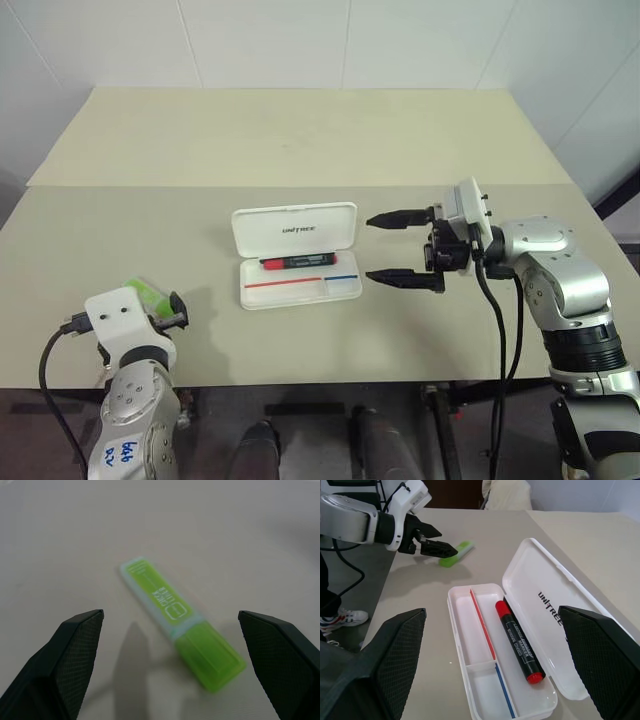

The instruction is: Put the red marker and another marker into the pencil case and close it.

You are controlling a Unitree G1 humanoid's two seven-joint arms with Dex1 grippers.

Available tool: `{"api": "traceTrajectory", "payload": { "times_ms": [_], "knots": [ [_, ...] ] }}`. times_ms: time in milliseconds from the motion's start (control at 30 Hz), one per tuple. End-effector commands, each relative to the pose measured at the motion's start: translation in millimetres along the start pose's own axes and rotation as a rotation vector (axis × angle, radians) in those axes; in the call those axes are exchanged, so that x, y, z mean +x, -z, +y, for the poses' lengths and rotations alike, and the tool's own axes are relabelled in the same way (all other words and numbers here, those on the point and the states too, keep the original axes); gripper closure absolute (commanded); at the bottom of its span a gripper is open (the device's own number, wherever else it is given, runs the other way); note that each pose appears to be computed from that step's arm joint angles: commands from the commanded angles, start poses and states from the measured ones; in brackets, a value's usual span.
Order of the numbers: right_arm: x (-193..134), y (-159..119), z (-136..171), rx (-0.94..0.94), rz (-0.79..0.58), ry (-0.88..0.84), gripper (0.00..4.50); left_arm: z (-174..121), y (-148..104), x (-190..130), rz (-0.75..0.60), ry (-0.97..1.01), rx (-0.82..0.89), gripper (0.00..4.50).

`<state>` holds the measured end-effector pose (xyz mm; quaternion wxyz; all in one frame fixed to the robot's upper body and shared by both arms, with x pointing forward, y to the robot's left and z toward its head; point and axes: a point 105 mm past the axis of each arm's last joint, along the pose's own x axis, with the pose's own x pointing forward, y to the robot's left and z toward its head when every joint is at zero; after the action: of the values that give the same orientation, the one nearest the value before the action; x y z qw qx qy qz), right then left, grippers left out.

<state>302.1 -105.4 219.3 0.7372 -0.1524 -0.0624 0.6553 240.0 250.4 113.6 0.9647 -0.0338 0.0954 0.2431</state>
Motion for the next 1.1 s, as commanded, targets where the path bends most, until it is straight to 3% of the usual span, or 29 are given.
{"api": "traceTrajectory", "payload": {
  "times_ms": [33, 433, 533, 833, 1100],
  "knots": [
    [-3, -17, -1, -0.055, -0.014, -0.014, 0.03, -1, 0, -2, 0.011, -0.02, -0.028, 0.0],
    [-6, -26, 5, -0.084, -0.02, 0.015, 0.03, -12, 1, 25, 0.036, 0.031, -0.037, 0.0],
    [-7, -28, 5, -0.094, -0.023, 0.03, 0.0, -14, 3, 26, 0.049, 0.037, -0.056, 0.63],
    [-6, -30, 3, -0.106, -0.029, 0.047, 0.0, -7, 10, 25, 0.086, 0.007, -0.064, 3.46],
    [-4, -27, 2, -0.105, -0.035, 0.054, 0.0, 5, 2, 24, 0.049, -0.037, -0.055, 3.45]
  ]
}}
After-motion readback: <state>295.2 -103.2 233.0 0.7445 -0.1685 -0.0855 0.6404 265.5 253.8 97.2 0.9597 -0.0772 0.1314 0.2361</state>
